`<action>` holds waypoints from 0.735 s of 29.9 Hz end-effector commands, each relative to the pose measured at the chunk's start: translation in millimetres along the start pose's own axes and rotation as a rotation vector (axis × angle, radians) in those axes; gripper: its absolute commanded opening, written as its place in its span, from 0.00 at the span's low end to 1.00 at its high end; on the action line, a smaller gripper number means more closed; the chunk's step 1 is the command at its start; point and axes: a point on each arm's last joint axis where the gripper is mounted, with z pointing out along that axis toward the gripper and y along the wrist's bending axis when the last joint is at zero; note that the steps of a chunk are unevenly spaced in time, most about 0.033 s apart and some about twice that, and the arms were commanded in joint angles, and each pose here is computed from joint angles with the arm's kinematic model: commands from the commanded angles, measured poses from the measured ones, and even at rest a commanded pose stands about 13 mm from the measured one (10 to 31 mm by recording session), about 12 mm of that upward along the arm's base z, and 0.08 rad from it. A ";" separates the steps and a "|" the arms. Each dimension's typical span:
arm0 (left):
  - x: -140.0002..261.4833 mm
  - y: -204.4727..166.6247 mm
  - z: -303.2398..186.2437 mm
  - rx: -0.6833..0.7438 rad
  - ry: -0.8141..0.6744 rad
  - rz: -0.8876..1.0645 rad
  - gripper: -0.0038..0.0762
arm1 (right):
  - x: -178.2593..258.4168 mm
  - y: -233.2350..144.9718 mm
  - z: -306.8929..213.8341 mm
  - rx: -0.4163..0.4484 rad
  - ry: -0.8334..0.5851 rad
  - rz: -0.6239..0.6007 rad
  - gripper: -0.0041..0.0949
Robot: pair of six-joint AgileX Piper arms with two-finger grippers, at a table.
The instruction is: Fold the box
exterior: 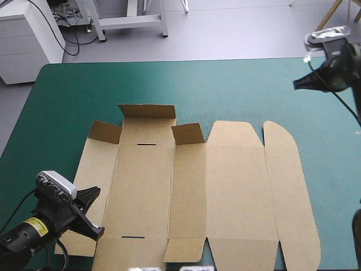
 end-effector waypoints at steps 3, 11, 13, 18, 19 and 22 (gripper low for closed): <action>-15.0 0.8 -5.1 -0.006 -0.092 -0.013 0.04 | 62.2 -32.6 -37.8 0.011 -0.002 0.187 0.02; -15.0 0.8 -5.1 -0.006 -0.092 -0.013 0.04 | 158.5 -13.9 -72.5 0.059 0.029 0.249 0.02; -15.0 0.8 -5.1 -0.006 -0.092 -0.013 0.04 | 178.6 -1.6 -76.9 0.028 -0.005 0.265 0.02; -15.0 0.8 -5.1 -0.006 -0.092 -0.013 0.04 | 220.8 23.9 -76.6 -0.040 -0.066 0.301 0.02; -15.0 0.8 -5.1 -0.006 -0.092 -0.013 0.04 | 229.1 28.3 -74.5 -0.050 -0.070 0.307 0.02; -15.0 0.8 -5.1 -0.006 -0.092 -0.013 0.04 | 253.0 40.2 -64.9 -0.077 -0.059 0.313 0.02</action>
